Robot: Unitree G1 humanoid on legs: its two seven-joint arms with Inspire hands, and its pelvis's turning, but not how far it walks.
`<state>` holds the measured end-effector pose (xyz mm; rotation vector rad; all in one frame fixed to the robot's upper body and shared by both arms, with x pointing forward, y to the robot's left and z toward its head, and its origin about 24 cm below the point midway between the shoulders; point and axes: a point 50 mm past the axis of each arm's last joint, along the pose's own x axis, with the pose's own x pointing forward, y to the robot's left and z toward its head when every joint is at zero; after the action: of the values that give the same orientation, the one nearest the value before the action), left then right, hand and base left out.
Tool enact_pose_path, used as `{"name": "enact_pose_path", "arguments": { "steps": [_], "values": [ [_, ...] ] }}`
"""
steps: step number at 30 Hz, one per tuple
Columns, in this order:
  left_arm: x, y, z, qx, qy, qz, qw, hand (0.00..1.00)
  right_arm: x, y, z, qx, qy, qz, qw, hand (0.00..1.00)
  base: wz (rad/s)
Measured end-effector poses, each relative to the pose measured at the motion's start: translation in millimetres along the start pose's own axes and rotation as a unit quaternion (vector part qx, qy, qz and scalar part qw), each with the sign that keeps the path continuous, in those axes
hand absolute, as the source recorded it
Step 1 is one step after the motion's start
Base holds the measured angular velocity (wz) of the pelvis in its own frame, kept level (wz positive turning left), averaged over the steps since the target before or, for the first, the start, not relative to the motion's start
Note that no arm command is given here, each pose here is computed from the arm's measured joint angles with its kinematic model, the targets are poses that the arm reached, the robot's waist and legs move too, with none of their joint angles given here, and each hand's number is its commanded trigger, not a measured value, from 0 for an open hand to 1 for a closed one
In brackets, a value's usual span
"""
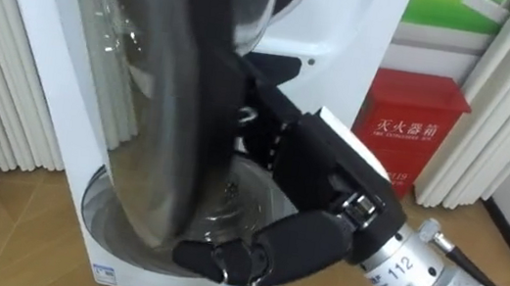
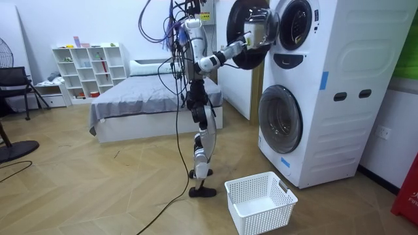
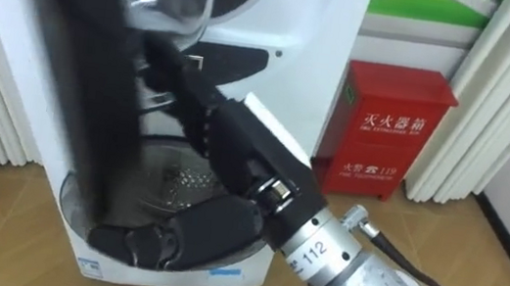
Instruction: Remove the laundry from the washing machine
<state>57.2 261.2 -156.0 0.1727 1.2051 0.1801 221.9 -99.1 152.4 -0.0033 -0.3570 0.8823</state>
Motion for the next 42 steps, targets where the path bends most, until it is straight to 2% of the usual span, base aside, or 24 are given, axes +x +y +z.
{"name": "enact_pose_path", "arguments": {
  "steps": [11,24,35,40,42],
  "values": [
    [1.5,-3.1,7,-0.001,-0.01,-0.004,1.0,0.0,19,27,9,0.014,-0.056,0.099,0.993,0.0,0.19],
    [2.5,-10.0,11,-0.005,-0.011,-0.013,1.0,0.0,24,49,4,0.036,-0.056,0.164,0.984,0.0,0.11],
    [2.5,-10.3,11,-0.005,-0.01,-0.011,1.0,0.0,23,48,4,0.036,-0.054,0.17,0.983,0.0,0.01],
    [1.8,-9.7,7,-0.013,-0.005,-0.008,1.0,0.0,21,34,-1,0.03,-0.04,0.122,0.991,0.0,0.0],
    [0.9,-10.0,2,-0.022,0.001,-0.006,1.0,0.0,15,21,-2,0.003,-0.027,0.078,0.997,0.0,0.06]
  ]
}}
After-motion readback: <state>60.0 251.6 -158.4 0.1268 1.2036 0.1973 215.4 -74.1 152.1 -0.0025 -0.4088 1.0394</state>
